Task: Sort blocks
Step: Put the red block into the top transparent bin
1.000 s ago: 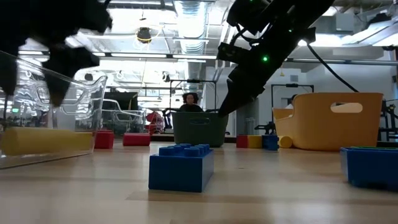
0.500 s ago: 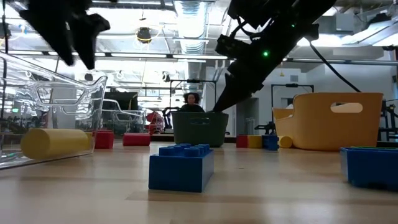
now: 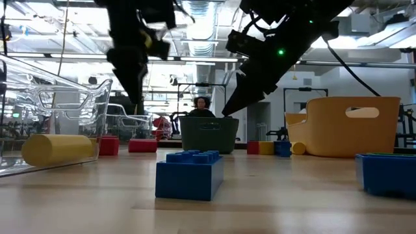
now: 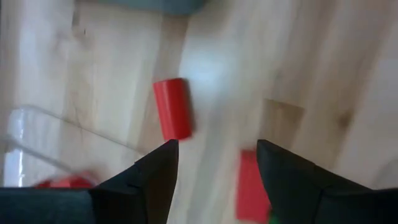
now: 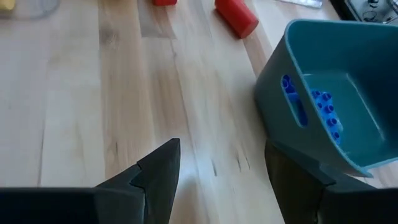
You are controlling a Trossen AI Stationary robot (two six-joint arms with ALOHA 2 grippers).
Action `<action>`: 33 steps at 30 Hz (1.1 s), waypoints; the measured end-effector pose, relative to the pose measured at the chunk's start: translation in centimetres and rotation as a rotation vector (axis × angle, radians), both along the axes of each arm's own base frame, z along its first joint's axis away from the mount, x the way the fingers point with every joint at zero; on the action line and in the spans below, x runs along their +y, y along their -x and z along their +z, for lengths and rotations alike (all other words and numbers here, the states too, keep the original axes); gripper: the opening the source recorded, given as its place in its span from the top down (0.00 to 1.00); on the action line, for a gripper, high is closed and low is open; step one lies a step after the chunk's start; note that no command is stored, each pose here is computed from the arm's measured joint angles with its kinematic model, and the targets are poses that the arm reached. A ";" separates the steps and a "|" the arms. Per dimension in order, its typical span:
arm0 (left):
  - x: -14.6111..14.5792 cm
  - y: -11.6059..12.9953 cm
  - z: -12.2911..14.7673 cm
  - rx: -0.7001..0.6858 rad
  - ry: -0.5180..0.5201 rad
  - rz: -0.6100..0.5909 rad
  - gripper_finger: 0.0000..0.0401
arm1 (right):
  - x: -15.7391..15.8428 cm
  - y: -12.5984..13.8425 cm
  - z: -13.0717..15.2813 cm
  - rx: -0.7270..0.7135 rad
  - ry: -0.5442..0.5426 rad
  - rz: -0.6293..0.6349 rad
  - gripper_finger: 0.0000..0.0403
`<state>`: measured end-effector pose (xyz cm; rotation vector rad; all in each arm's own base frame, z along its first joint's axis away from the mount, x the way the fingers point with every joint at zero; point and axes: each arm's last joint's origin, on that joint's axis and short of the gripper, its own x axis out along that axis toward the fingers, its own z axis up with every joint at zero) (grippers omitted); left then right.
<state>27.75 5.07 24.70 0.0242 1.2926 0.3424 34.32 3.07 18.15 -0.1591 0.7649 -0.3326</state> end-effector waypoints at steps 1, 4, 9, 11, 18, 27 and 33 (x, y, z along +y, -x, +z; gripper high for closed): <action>0.7 -0.2 -0.5 0.010 0.012 0.001 0.48 | 0.0 0.1 -0.1 0.012 0.003 0.002 0.40; 2.6 -0.7 -2.0 0.056 0.055 0.009 0.48 | -0.2 0.3 -0.3 0.043 0.013 -0.007 0.40; 4.1 -1.5 -5.0 0.159 0.083 0.000 0.48 | -0.4 0.4 -0.3 0.062 0.052 -0.031 0.40; 4.5 -1.9 -5.9 0.175 0.085 -0.008 0.48 | -0.3 0.4 -0.3 0.065 0.058 -0.025 0.40; 5.6 -2.3 -7.6 0.212 0.081 -0.010 0.48 | -0.6 0.4 -0.4 0.062 0.064 -0.025 0.40; 6.0 -2.6 -7.6 0.175 0.071 -0.028 0.50 | -0.5 0.4 -0.4 0.062 0.064 -0.024 0.40; 5.5 -2.1 -8.9 0.174 0.076 -0.046 0.54 | -0.5 0.4 -0.4 0.056 0.063 -0.025 0.40</action>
